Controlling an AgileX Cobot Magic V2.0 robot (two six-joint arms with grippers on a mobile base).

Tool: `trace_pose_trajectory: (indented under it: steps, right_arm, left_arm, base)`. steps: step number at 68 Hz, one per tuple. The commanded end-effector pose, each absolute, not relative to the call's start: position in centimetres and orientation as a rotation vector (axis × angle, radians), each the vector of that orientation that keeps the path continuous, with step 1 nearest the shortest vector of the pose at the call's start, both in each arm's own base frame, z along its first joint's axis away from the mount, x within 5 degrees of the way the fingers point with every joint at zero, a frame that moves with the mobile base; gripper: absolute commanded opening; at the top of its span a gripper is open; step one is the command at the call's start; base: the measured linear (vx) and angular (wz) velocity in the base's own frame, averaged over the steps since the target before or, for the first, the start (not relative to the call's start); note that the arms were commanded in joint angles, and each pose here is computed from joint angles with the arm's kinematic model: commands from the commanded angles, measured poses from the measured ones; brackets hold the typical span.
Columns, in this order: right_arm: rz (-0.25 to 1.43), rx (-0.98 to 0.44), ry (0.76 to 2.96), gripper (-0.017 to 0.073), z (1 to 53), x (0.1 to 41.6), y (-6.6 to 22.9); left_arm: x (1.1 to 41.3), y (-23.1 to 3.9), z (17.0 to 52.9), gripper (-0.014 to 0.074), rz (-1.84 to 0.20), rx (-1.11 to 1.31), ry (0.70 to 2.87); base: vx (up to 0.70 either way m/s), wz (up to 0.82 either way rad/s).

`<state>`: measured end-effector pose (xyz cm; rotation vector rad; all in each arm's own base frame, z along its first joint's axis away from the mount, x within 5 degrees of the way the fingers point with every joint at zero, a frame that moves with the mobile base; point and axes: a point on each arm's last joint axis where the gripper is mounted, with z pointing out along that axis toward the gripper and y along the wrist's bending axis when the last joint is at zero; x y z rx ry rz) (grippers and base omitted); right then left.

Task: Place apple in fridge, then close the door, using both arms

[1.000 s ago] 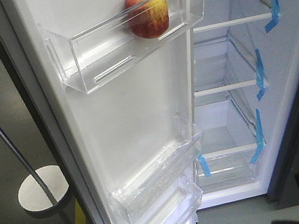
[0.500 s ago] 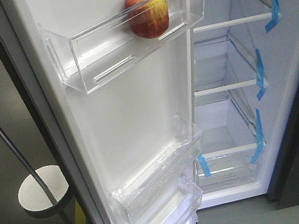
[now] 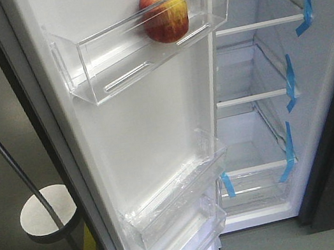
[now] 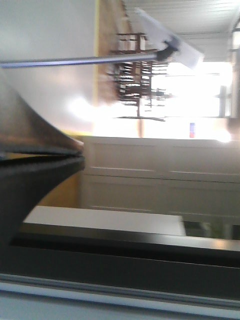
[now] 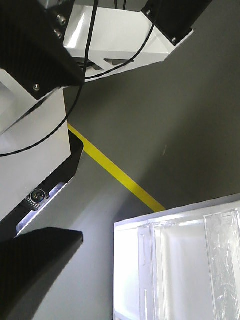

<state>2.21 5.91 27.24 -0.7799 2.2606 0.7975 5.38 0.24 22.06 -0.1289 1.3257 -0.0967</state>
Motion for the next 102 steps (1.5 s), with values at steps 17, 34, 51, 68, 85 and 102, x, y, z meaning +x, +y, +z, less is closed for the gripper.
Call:
trace_pose_trajectory:
  steps: [17, 34, 51, 68, 85, 102]
  right_arm:
    - [0.821, -0.754, 2.209, 0.0556, 28.2, 2.5, 6.1]
    - [0.821, -0.754, 2.209, 0.0556, 28.2, 2.5, 6.1]
    - [0.822, -0.756, 2.210, 0.0556, 28.2, 2.5, 6.1]
    - [0.823, -0.757, 2.214, 0.0556, 28.2, 2.4, 6.1]
    - [0.823, -0.757, 2.214, 0.0556, 28.2, 2.4, 6.1]
    - [0.823, -0.757, 2.213, 0.0556, 28.2, 2.4, 6.1]
  left_arm:
    - [6.3, 0.3, 29.5, -0.0006, -0.154, -0.171, 1.315]
    - [12.3, 0.3, 33.4, -0.0006, -0.120, -0.179, 1.708]
    - [19.2, 0.5, 34.1, -0.0006, -0.036, -0.086, 1.967]
    - [25.6, 0.7, 33.3, -0.0006, -0.012, -0.049, 2.105]
    - [31.8, 0.8, 31.6, -0.0006, 0.007, 0.001, 2.227]
    - [36.4, 0.6, 31.4, -0.0006, -0.032, 0.050, 2.284]
  base:
    - [0.00, 0.00]
    - [0.00, 0.00]
    - [0.00, 0.00]
    - [0.00, 0.00]
    - [0.00, 0.00]
    - [0.00, 0.00]
